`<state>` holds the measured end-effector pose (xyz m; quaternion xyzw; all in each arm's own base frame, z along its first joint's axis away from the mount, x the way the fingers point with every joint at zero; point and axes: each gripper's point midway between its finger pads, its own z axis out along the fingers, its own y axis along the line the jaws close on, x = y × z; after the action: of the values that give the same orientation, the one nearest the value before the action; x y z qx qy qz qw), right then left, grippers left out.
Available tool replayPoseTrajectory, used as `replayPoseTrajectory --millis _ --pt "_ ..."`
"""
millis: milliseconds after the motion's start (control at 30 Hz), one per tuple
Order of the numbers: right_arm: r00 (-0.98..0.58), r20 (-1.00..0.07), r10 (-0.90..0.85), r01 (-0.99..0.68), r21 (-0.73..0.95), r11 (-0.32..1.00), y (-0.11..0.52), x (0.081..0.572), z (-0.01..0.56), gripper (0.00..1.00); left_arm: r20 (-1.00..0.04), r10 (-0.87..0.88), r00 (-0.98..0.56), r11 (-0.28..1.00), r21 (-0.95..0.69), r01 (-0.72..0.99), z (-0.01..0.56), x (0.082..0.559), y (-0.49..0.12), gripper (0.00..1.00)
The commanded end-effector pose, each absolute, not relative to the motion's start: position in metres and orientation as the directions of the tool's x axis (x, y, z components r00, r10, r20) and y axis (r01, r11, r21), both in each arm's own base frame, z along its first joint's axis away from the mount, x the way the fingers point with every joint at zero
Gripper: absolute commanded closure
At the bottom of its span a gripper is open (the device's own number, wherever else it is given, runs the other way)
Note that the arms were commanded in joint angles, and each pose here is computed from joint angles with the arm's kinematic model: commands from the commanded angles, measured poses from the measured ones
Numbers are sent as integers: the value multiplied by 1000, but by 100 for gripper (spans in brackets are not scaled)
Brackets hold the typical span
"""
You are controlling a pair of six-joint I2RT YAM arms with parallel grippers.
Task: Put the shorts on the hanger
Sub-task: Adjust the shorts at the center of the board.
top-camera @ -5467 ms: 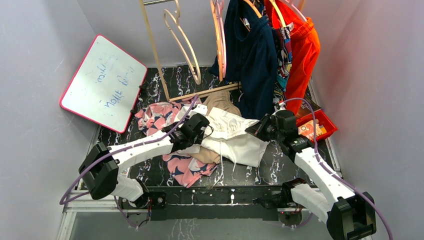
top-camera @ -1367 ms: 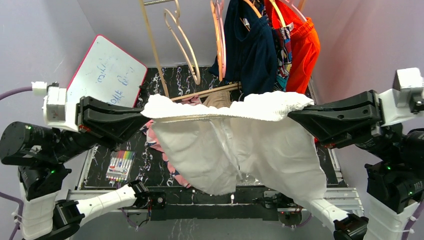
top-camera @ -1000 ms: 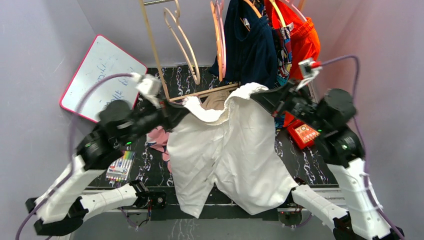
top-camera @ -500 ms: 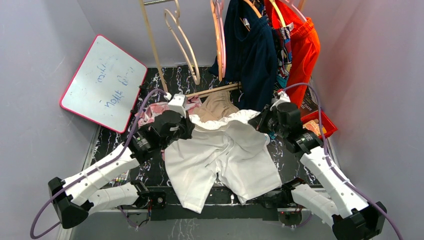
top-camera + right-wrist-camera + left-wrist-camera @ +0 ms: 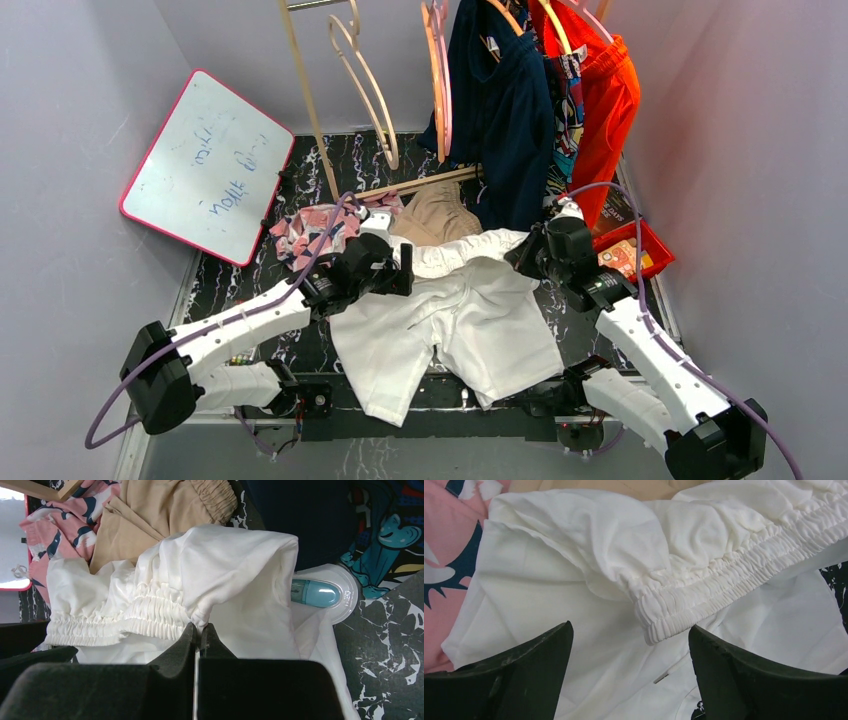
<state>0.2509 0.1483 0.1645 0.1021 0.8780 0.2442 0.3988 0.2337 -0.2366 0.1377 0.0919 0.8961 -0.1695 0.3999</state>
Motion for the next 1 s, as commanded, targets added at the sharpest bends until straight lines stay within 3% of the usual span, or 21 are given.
replayPoseTrajectory --millis 0,233,333,433,500,700,800,900,967 --pt "-632 -680 372 -27 500 866 142 249 177 92 -784 31 -620 951 -168 260 163 238 -215 3" --pt "-652 -686 322 -75 482 873 145 244 192 62 -839 152 -522 945 -30 324 192 243 -197 2" --pt "-656 -689 307 -89 475 875 146 243 196 55 -829 260 -496 908 34 419 198 245 -206 10" --pt "-656 -690 304 -100 479 872 147 241 199 54 -772 381 -510 851 76 520 190 242 -219 28" --pt "-661 -689 298 -114 485 867 149 239 200 53 -726 448 -521 802 69 594 182 233 -228 33" --pt "-679 -677 282 -117 480 869 149 234 193 52 -647 555 -523 657 -46 753 163 188 -241 18" --pt "-682 -674 285 -116 484 867 149 233 190 52 -636 574 -516 655 -22 755 158 183 -235 14" --pt "-685 -670 285 -114 486 866 150 233 187 52 -621 572 -536 677 -12 736 149 183 -233 3" --pt "-683 -672 286 -111 483 869 149 234 186 52 -597 584 -549 680 -9 733 139 182 -234 2"
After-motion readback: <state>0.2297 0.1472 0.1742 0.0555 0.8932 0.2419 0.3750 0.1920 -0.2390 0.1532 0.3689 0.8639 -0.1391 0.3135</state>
